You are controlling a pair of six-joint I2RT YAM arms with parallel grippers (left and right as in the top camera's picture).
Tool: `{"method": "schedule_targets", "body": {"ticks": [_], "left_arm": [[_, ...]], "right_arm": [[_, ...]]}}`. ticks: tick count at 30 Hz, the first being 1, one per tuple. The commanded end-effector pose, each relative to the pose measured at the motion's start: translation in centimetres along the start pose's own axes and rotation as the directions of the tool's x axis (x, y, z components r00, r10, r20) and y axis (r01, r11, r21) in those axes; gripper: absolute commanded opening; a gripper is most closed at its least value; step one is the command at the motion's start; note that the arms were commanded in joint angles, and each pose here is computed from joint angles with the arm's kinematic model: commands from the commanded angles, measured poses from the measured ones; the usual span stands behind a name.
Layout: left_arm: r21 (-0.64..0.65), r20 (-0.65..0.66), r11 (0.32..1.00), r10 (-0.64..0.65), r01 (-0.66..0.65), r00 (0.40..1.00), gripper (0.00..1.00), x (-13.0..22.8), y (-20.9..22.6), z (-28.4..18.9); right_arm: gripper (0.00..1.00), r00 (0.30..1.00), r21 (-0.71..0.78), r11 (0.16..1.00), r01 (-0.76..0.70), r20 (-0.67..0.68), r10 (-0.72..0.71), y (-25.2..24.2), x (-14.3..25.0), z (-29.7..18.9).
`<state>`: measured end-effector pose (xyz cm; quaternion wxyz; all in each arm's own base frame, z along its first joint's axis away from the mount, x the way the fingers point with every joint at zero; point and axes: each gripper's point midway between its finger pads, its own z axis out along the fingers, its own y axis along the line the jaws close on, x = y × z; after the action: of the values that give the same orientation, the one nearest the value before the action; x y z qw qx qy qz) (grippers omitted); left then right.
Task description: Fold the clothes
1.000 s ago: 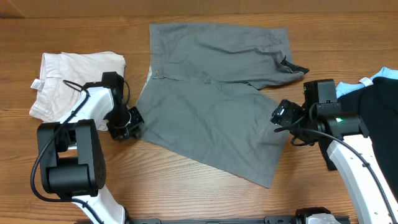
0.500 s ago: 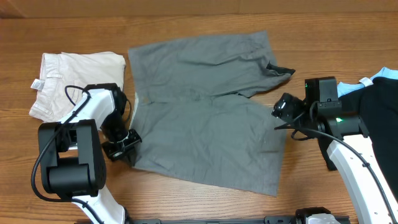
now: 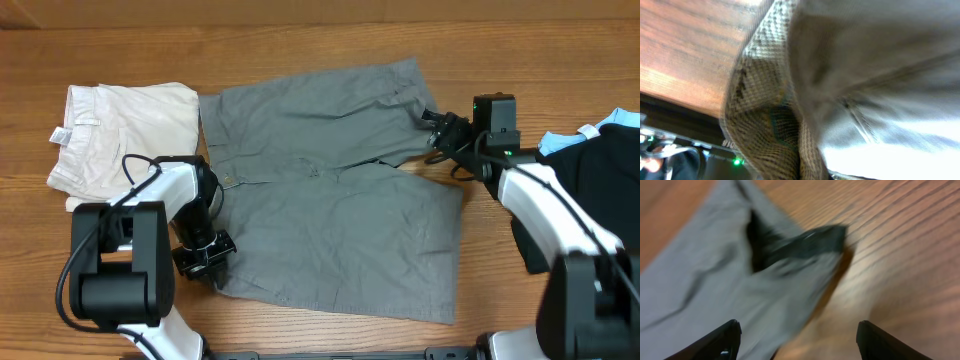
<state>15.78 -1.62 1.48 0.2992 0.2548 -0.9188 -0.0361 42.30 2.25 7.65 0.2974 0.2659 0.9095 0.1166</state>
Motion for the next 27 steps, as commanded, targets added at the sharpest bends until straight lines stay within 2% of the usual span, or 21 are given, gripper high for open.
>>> {"method": "schedule_targets", "body": {"ticks": [1, 3, 4, 9, 12, 13, 14, 16, 20, 25, 27], "left_arm": [[0.03, 0.086, 0.999, 0.009, -0.011, 0.996, 0.48, -0.7, -0.3, -1.0], [0.049, 0.114, 0.999, 0.01, -0.016, 0.993, 0.66, -1.1, -0.7, -1.3], [0.056, 0.126, 0.998, 0.011, -0.018, 0.992, 0.7, -1.3, -0.8, -1.4], [0.076, 0.163, 0.997, 0.013, -0.026, 0.987, 0.7, -1.8, -1.1, -1.9], [0.106, 0.183, 0.992, 0.043, -0.063, 0.982, 0.66, -2.2, -1.9, -2.9], [0.115, 0.193, 0.991, 0.05, -0.073, 0.98, 0.65, -2.3, -2.1, -3.3], [0.121, 0.203, 0.99, 0.052, -0.078, 0.978, 0.65, -2.4, -2.3, -3.8], [0.134, 0.24, 0.986, 0.064, -0.099, 0.969, 0.65, -2.8, -2.7, -5.2], [0.172, 0.338, 0.975, 0.077, -0.142, 0.938, 0.67, -3.9, -3.7, -8.7], [0.229, 0.485, 0.946, 0.092, -0.228, 0.869, 0.7, -5.7, -5.7, -14.1], [0.246, 0.551, 0.932, 0.092, -0.266, 0.829, 0.8, -6.7, -6.6, -15.8]], "right_arm": [[0.76, 0.998, 0.034, 0.998, -0.059, 0.027, 0.058, -2.6, -1.8, 2.2], [0.76, 0.997, -0.004, 0.997, -0.082, 0.01, 0.082, -3.0, -2.0, 3.3], [0.74, 0.996, -0.041, 0.995, -0.094, -0.007, 0.094, -2.9, -2.0, 3.8], [0.74, 0.995, -0.137, 0.986, -0.095, -0.003, 0.095, -1.9, -2.7, 4.7], [0.72, 0.996, -0.175, 0.98, -0.09, -0.006, 0.09, -1.2, -2.9, 4.6], [0.63, 0.996, -0.169, 0.981, -0.092, -0.012, 0.092, -1.3, -2.7, 4.6], [0.47, 0.995, -0.159, 0.983, -0.096, -0.024, 0.094, -1.5, -2.4, 4.7], [0.27, 0.994, -0.111, 0.988, -0.107, -0.049, 0.102, -2.4, -1.6, 4.8], [0.06, 0.992, 0.032, 0.994, -0.106, -0.063, 0.108, -5.3, -0.5, 4.8], [0.04, 0.99, 0.077, 0.994, -0.078, -0.115, 0.087, -6.8, 0.4, 4.1], [0.04, 0.989, 0.043, 0.998, -0.051, -0.14, 0.057, -6.5, 0.6, 3.4]]}}
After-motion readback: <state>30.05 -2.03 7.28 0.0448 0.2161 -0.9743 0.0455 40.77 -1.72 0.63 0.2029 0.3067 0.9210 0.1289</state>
